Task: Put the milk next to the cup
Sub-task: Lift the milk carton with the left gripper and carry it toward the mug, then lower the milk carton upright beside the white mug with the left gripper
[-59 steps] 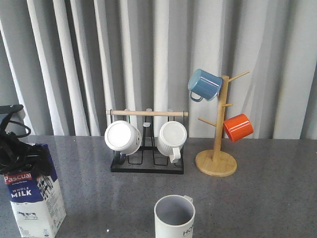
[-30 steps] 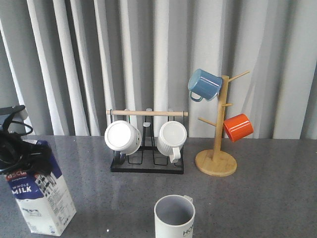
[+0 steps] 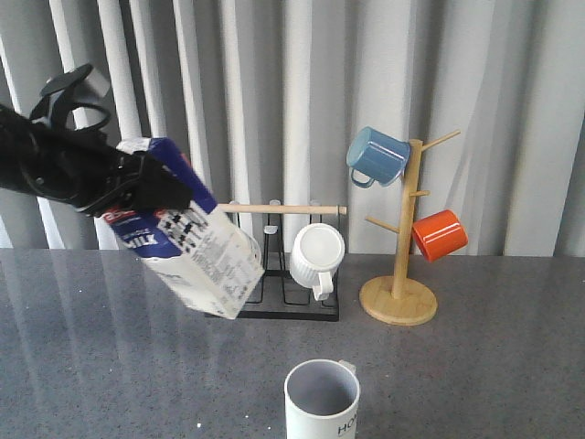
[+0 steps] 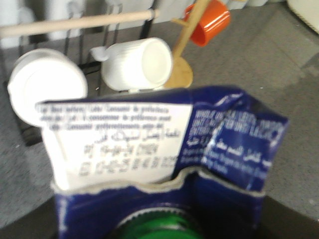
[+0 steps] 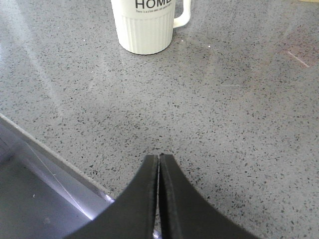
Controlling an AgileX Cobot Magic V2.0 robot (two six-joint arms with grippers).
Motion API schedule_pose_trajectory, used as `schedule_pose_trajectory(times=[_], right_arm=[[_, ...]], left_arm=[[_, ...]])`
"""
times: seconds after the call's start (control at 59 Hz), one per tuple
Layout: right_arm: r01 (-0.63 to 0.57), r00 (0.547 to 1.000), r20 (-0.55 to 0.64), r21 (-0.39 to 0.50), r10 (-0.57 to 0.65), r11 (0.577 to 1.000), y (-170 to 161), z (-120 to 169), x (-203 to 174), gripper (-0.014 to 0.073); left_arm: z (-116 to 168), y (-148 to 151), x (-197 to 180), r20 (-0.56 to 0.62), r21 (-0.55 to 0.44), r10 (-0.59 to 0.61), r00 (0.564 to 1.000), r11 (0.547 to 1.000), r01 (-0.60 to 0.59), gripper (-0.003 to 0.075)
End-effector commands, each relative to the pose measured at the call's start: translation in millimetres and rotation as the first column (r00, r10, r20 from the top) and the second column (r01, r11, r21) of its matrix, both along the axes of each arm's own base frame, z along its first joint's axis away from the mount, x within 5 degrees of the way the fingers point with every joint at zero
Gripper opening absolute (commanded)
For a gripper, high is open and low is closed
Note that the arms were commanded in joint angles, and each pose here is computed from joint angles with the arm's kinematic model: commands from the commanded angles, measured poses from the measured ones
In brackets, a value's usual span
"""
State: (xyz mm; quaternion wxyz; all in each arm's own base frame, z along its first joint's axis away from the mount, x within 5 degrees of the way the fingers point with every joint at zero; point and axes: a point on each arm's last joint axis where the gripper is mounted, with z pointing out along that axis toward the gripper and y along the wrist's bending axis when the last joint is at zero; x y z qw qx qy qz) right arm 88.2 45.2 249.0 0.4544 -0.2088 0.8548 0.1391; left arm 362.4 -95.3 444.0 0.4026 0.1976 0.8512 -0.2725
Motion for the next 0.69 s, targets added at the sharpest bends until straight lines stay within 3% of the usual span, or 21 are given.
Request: schedule_pose_trajectory(times=[0.0, 0.305, 0.677], right_arm=[[0.021, 0.998, 0.059, 0.032, -0.023, 0.999, 0.1, 12.1, 4.0, -0.0003], [0.024, 0.999, 0.036, 0.044, -0.026, 0.999, 0.5, 11.1, 3.1, -0.0003], [0.026, 0.999, 0.032, 0.048, -0.028, 0.999, 0.6, 10.9, 3.0, -0.0003]], left_arm=[[27.6, -23.8, -13.9, 0.104, -0.021, -0.026, 0.994, 0.999, 0.029, -0.0008], [-13.1, -54.0, 2.3, -0.011, 0.177, -0.001, 1.0, 0.984, 0.003, -0.0008], [-58.5, -70.5, 15.8, -0.219, 0.24, -0.017, 0.975, 0.968, 0.071, -0.0008]])
